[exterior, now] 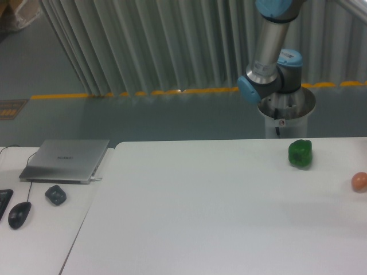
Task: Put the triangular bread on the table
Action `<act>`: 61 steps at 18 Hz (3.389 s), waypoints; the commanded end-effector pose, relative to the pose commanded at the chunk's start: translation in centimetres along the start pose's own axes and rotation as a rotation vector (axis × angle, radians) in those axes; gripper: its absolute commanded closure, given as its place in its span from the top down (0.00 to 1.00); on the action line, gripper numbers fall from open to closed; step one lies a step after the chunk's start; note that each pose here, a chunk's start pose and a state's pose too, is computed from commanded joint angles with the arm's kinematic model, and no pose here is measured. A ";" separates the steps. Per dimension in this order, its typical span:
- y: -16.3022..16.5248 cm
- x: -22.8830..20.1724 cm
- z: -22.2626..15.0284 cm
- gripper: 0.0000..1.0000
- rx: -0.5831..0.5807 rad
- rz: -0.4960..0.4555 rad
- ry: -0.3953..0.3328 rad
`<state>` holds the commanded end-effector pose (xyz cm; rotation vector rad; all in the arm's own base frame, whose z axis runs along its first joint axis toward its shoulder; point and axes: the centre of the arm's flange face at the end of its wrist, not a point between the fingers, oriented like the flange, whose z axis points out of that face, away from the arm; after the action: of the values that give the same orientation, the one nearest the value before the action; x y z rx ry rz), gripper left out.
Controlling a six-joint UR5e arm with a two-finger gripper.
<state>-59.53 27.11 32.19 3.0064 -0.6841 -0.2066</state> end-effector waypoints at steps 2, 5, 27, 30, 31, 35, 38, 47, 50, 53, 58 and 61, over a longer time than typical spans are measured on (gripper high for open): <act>-0.1 0.0 0.7 1.00 -0.003 0.001 0.013; -0.2 0.1 1.5 1.00 0.000 -0.003 0.028; -0.4 -0.2 3.1 0.24 -0.018 -0.043 0.056; -0.5 -0.1 2.8 0.18 -0.017 -0.044 0.059; -0.6 -0.1 2.6 0.18 -0.016 -0.042 0.066; -0.7 -0.2 -0.2 0.17 0.013 -0.078 0.154; -1.1 0.5 -1.5 0.17 0.032 -0.077 0.182; -1.6 1.1 -5.0 0.17 0.132 -0.134 0.236; -4.0 1.4 -7.4 0.17 0.138 -0.181 0.265; -8.0 2.1 -8.6 0.17 0.123 -0.231 0.262; -17.3 4.0 -10.3 0.17 0.100 -0.239 0.254; -22.0 6.0 -11.0 0.17 0.094 -0.165 0.247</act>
<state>-43.24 44.60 40.57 3.1017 -0.4359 0.1937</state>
